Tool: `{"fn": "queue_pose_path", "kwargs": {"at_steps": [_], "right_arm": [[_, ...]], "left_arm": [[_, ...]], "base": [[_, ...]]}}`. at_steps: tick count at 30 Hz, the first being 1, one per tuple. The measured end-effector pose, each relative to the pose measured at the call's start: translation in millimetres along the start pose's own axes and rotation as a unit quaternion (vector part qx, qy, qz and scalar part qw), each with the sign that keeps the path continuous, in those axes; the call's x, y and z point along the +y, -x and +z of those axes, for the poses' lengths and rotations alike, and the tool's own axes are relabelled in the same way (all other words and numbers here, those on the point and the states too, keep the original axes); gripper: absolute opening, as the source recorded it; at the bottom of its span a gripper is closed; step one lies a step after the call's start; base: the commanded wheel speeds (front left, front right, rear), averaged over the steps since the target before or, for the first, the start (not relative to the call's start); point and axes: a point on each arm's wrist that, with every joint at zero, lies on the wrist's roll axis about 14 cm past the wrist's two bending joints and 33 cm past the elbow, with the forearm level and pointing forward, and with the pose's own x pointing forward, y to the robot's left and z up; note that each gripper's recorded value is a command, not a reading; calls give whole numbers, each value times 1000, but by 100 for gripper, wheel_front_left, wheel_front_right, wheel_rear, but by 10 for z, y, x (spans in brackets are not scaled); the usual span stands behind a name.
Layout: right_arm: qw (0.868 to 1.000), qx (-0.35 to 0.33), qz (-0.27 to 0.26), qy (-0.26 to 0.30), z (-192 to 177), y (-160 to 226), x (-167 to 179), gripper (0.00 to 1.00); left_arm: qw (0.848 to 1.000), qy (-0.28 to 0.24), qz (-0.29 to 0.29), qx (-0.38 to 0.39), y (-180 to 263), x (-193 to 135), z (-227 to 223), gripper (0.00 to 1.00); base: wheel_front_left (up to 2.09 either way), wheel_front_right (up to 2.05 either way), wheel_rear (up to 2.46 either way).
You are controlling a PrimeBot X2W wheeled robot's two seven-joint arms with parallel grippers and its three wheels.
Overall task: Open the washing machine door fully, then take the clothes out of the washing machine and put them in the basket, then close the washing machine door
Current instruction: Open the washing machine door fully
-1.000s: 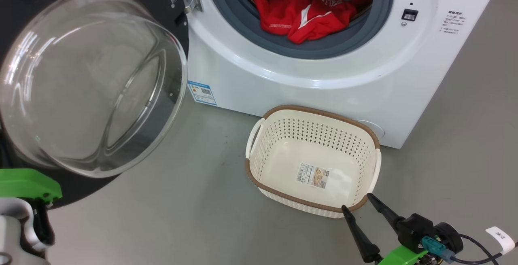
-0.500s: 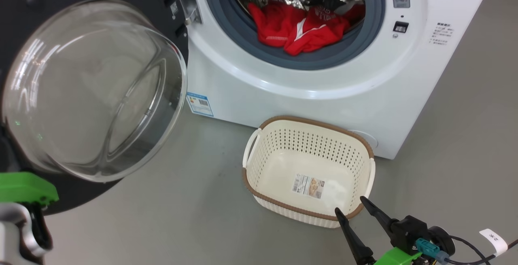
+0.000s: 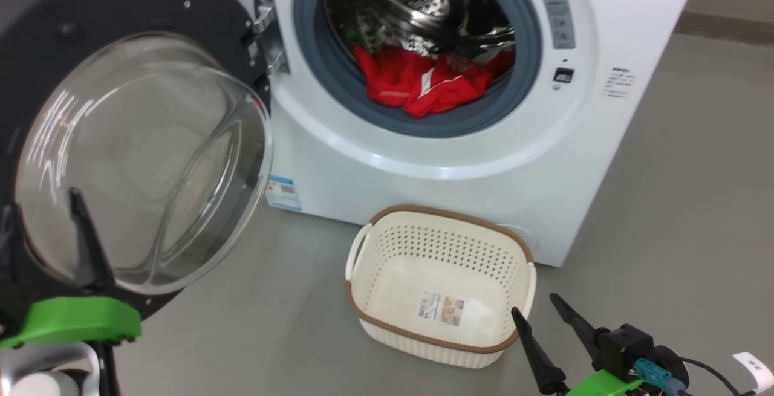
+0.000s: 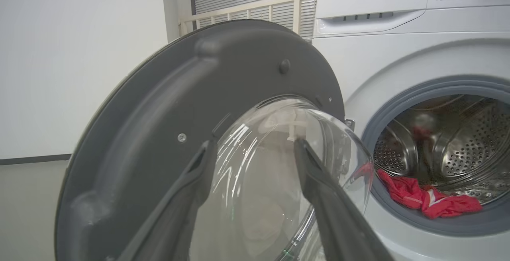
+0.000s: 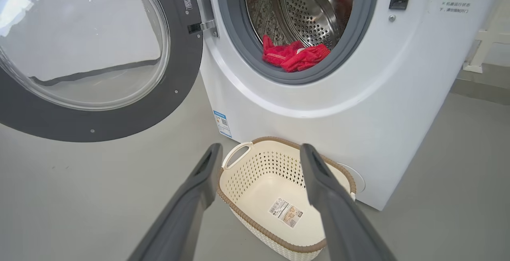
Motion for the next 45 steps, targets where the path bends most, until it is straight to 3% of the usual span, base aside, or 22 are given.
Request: {"fn": "queue_pose_path", "kwargs": {"at_steps": [6,12,19,25,34,45], "right_arm": [[999,-25,-46,-3,136,170,-232,100],[994,-50,-93,-6,267,349,-488,100],[986,-71,-149,-11,351,604,-779,100],[978,-86,-191,-13,408,816,-986,100],[967,-116,-227,5,590,1057,-1148,100],[957,-158,-242,34,880,1245,-1204,100]], "left_arm": [[996,48,-79,-13,77,-507,173,100],[980,113,-162,2,214,-1107,167,100],[957,156,-239,47,354,-1650,-42,100],[942,162,-286,62,452,-2011,-135,100],[928,153,-323,100,662,-2255,-439,100],[924,125,-337,129,950,-2140,-735,100]], "base": [[0,0,0],[0,0,0],[0,0,0],[0,0,0],[0,0,0],[0,0,0]]}}
